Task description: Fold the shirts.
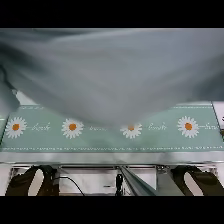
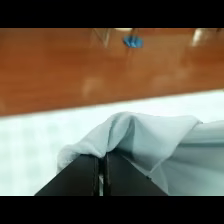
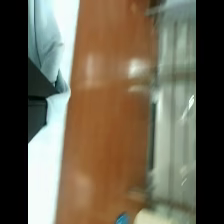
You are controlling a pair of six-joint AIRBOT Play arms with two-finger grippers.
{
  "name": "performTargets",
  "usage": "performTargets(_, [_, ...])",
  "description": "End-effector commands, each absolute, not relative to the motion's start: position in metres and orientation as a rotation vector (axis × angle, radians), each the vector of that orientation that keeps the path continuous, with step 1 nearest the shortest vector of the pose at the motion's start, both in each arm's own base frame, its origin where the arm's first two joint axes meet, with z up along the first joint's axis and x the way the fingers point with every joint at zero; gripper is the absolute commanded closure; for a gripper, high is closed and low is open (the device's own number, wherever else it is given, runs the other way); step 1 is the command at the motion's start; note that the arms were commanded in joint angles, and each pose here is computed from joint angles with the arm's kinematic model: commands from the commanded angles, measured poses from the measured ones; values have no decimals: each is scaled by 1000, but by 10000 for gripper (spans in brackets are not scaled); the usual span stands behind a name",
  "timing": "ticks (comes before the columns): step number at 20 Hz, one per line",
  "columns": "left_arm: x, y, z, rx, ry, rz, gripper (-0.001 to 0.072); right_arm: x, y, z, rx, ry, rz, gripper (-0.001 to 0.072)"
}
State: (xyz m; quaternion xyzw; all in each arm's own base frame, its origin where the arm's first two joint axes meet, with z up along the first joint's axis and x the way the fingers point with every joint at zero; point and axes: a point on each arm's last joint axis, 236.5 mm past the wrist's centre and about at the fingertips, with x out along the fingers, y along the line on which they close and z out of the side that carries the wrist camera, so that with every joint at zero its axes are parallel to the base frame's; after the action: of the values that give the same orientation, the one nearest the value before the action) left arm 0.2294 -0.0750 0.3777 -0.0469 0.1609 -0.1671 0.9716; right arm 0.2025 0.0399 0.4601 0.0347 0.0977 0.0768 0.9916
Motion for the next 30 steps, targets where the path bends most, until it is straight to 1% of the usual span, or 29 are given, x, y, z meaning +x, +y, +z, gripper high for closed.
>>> performTargets(1, [212, -70, 268, -125, 591, -300, 686, 214, 25, 401, 99, 345, 89, 690])
performTargets(4, [201, -93, 145, -262, 916, -379, 686, 270, 34, 322, 148, 563, 138, 689])
performTargets(5, [198, -100, 111, -314, 997, -400, 686, 290, 39, 296, 162, 632, 164, 689])
performTargets(7, [199, -114, 55, -407, 1079, -432, 686, 338, 47, 249, 199, 746, 211, 689])
performTargets(9, [207, -123, 13, -508, 1113, -426, 686, 385, 54, 215, 266, 803, 242, 689])
performTargets(11, [217, -123, -17, -569, 1144, -397, 686, 427, 63, 178, 350, 879, 269, 689])
performTargets(14, [231, -116, -51, -613, 1228, -329, 685, 469, 77, 131, 470, 972, 303, 689])
performTargets(16, [238, -121, -59, -640, 1275, -350, 680, 482, 80, 103, 548, 1030, 284, 685])
performTargets(17, [242, -123, -60, -651, 1291, -354, 555, 485, 80, 92, 573, 1057, 271, 542])
performTargets(18, [248, -123, -58, -652, 1304, -360, 180, 483, 80, 83, 583, 1086, 268, 181])
performTargets(19, [253, -120, -54, -629, 1317, -368, 5, 478, 78, 78, 565, 1115, 278, 91])
performTargets(21, [266, -92, -38, -515, 1336, -358, 4, 458, 58, 75, 516, 1190, 283, 91])
performTargets(23, [278, -44, -8, -455, 1302, -271, 4, 420, 6, 70, 408, 1303, 200, 92])
performTargets(24, [279, -23, 7, -485, 1279, -228, 5, 394, -29, 66, 338, 1368, 124, 92])
performTargets(25, [276, -13, 16, -546, 1257, -199, 5, 367, -58, 57, 321, 1420, 23, 92])
performTargets(26, [271, -16, 20, -660, 1232, -189, 5, 344, -77, 46, 385, 1422, -83, 92])
performTargets(27, [264, -34, 18, -766, 1221, -232, 5, 330, -79, 33, 491, 1378, -127, 94])
performTargets(29, [231, -89, 3, -911, 1284, -430, 6, 307, -51, 3, 624, 1287, -79, 94])
performTargets(30, [214, -110, -12, -956, 1333, -480, 6, 289, -34, -15, 669, 1278, -61, 94])
